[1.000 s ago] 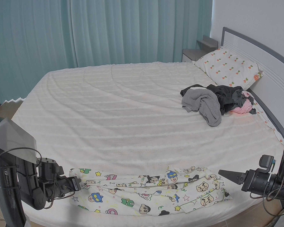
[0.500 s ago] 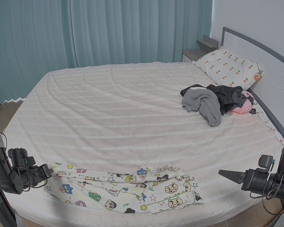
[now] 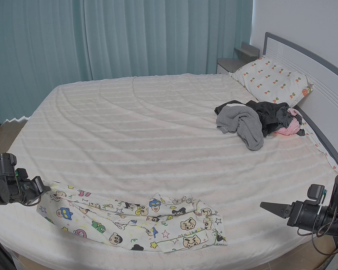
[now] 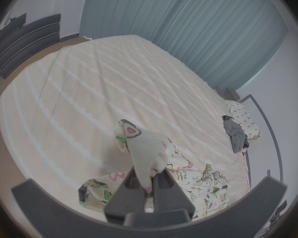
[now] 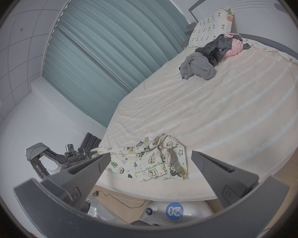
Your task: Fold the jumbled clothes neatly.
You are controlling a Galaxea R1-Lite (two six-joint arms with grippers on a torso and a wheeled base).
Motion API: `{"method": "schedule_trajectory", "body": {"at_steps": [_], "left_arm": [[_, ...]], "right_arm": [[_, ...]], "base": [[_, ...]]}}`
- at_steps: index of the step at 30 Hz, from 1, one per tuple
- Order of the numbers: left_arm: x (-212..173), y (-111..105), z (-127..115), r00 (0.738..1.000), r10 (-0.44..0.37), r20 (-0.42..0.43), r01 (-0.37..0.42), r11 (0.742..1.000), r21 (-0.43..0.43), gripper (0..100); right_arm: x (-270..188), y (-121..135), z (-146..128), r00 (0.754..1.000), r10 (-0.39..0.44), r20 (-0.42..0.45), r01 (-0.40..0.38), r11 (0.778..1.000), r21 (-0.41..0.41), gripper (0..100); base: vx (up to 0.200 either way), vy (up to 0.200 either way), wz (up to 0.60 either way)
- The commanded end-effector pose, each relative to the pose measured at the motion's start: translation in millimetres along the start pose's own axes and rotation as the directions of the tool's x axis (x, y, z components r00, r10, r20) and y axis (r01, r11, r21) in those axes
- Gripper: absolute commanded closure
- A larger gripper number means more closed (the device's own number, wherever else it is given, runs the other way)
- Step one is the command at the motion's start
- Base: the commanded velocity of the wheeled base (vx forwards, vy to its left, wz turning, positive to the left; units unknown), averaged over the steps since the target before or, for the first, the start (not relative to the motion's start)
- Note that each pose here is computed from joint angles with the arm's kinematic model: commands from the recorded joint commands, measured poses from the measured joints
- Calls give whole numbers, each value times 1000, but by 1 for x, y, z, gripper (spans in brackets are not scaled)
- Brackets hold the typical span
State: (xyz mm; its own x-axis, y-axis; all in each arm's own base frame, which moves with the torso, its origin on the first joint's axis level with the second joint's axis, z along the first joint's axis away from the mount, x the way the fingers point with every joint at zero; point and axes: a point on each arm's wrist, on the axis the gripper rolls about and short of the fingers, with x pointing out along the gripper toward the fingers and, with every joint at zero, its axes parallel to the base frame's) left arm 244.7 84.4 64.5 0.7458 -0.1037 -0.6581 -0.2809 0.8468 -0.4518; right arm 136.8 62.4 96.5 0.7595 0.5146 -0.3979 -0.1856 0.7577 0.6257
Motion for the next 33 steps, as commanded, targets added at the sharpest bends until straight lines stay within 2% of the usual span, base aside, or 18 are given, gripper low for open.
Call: {"method": "schedule_trajectory", "body": {"at_steps": [1,4,5,7,8,10,11,12,14,17,20,21,22,23,24,27,33], "left_arm": [[5,-66,-31,997,-49,-60,57,989,134,100],[9,-106,-48,997,-59,-56,67,988,142,100],[9,-106,-48,997,-59,-56,67,988,142,100],[9,-137,-62,996,-81,-46,88,981,175,100],[9,-139,-63,996,-82,-46,89,980,179,100],[7,-174,-84,992,-117,-38,123,963,239,100],[8,-184,-89,992,-122,-28,125,959,253,100],[8,-184,-89,992,-122,-28,125,959,253,100],[16,-215,-107,990,-138,-16,137,949,283,100],[24,-247,-123,987,-158,-38,162,937,309,100],[25,-269,-131,980,-186,-65,197,939,282,100],[25,-269,-131,980,-186,-65,197,939,282,100],[26,-286,-135,975,-211,-76,223,942,250,100],[26,-286,-135,975,-211,-76,223,942,250,100],[30,-298,-141,970,-229,-85,243,942,232,100],[36,-308,-149,965,-244,-94,259,938,232,100],[40,-311,-157,963,-247,-109,265,939,221,100]], "right_arm": [[-2,-3,-4,1000,-13,-14,13,1000,3,0],[-2,-3,-4,1000,-13,-14,13,1000,3,0],[-2,-3,-4,1000,-13,-14,13,1000,3,0],[-2,-3,-4,1000,-13,-14,13,1000,3,0],[-2,-3,-4,1000,-13,-14,13,1000,3,0],[-1,-3,-4,1000,-14,-16,14,1000,3,0],[-1,-3,-4,1000,-14,-16,14,1000,3,0],[-1,-3,-4,1000,-14,-16,14,1000,3,0],[-1,-3,-4,1000,-14,-17,14,1000,2,0],[-1,-3,-4,1000,-14,-16,14,1000,2,0],[-1,-3,-4,1000,-14,-16,14,1000,2,0],[-1,-3,-4,1000,-14,-16,14,1000,2,0],[-1,-3,-4,1000,-14,-17,14,1000,2,0],[-1,-3,-4,1000,-14,-17,14,1000,2,0],[0,-4,-4,1000,-18,-21,18,1000,3,0],[1,-5,-5,999,-28,-33,28,1000,4,0],[1,-5,-6,999,-28,-35,29,1000,4,0]], "base": [[0,0,0],[0,0,0],[0,0,0],[0,0,0],[0,0,0],[0,0,0],[0,0,0],[0,0,0],[0,0,0],[0,0,0],[0,0,0],[0,0,0],[0,0,0],[0,0,0],[0,0,0],[0,0,0],[0,0,0]]}}
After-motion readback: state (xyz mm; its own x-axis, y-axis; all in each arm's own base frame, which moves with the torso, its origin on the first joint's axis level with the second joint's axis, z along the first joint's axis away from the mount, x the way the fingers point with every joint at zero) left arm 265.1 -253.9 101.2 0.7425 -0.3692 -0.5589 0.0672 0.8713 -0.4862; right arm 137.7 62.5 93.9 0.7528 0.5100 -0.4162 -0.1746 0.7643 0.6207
